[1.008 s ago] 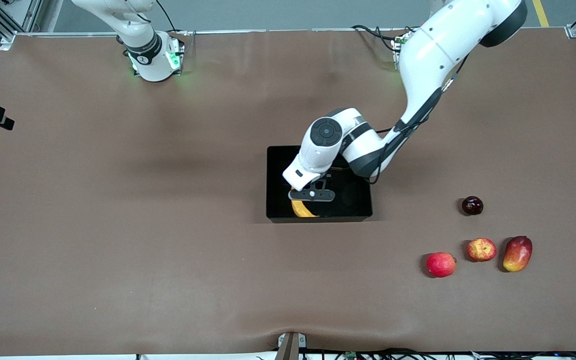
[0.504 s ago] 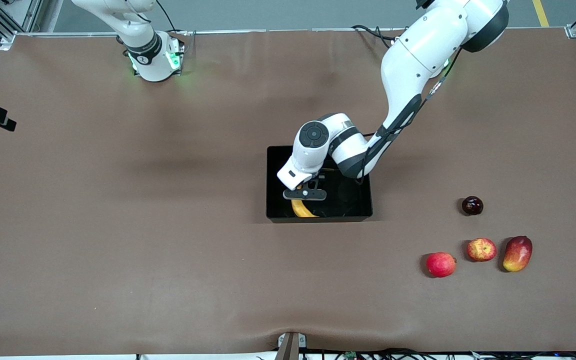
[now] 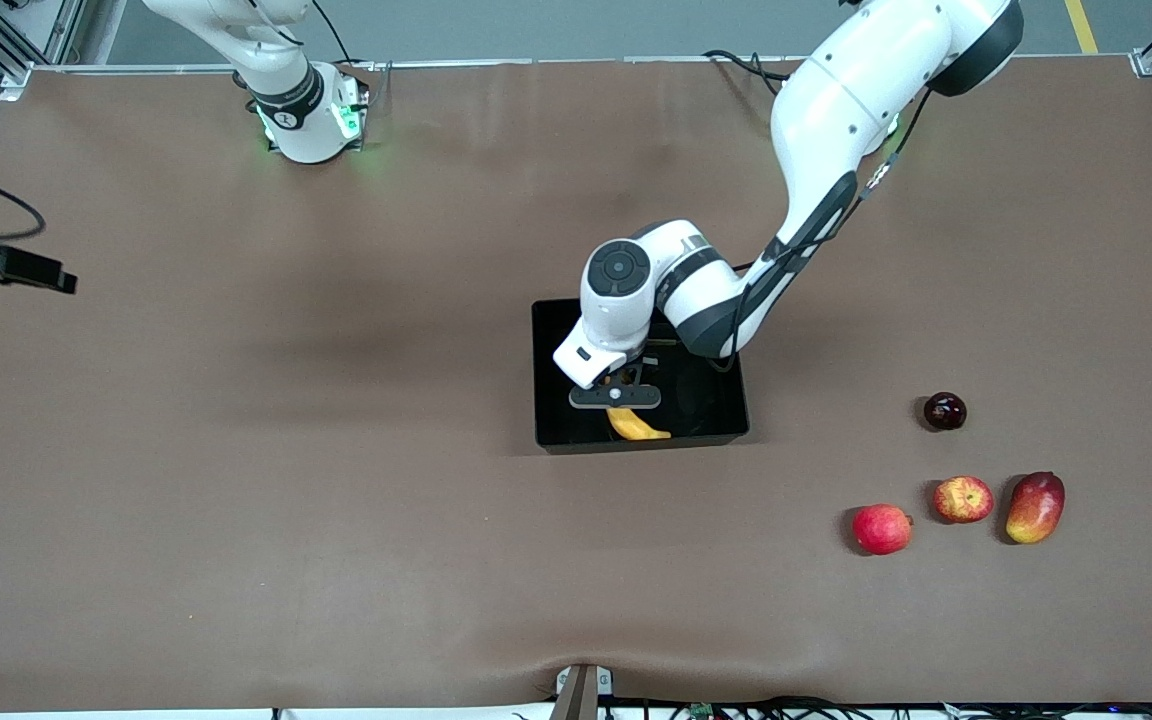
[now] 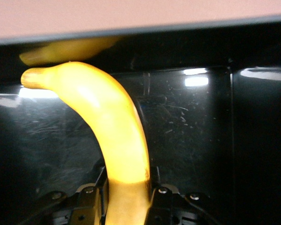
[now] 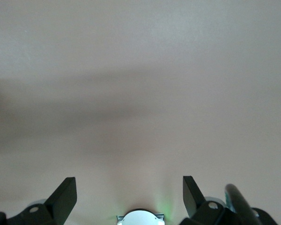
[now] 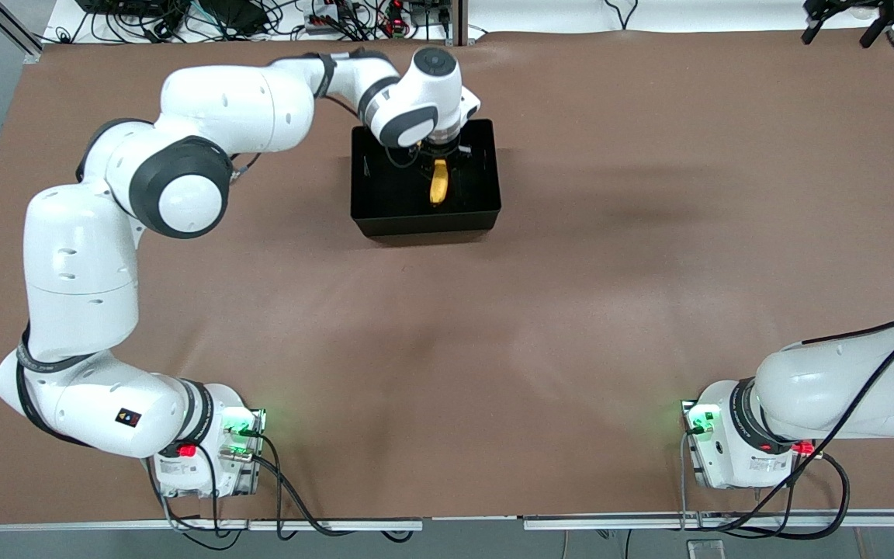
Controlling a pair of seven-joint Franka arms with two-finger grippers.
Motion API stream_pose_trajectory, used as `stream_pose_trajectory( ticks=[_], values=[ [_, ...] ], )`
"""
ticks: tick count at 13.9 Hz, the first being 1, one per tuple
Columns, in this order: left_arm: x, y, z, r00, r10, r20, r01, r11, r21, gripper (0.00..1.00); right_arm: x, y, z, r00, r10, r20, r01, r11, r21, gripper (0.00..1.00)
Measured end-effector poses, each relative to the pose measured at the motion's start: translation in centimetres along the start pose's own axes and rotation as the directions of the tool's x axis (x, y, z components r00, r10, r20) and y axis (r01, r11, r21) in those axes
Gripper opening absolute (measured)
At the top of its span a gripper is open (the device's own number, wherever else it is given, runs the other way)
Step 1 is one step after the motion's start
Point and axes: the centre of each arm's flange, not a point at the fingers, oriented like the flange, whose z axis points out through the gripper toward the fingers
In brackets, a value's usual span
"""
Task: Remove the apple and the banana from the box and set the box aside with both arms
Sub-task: 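Lift the banana with the left gripper while the right gripper reaches the tray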
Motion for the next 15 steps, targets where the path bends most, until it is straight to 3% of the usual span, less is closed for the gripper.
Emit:
stream_pose_trajectory(
  ticks=[4,7,9,11,15],
  values=[
    [0.6,0.1,-4.6,1.000,-0.004,-0.030,0.005,1.000,0.008,0.36,0.8,-5.6,1.3,0.996,-0.082,0.020,0.082,0.997,0.008,1.00],
    [1.9,-1.8,-8.1,0.999,-0.021,-0.048,0.023,0.999,0.032,0.36,1.2,-12.8,2.9,0.999,-0.031,0.014,0.030,0.996,0.083,1.00],
    [4.3,-5.6,-11.4,0.999,0.004,-0.032,-0.003,1.000,0.027,0.36,1.2,-18.4,5.2,1.000,0.004,0.027,-0.006,0.995,0.100,1.00],
    [7.2,-11.2,-14.2,0.998,0.057,0.003,-0.057,0.998,0.020,0.36,-0.4,-26.1,7.1,0.999,0.018,0.027,-0.020,0.997,0.079,1.00],
    [11.1,-21.1,-14.7,0.989,0.138,0.058,-0.140,0.989,0.039,0.36,-4.3,-41.0,13.3,0.998,0.030,-0.046,-0.027,0.997,0.070,1.00]
  ],
)
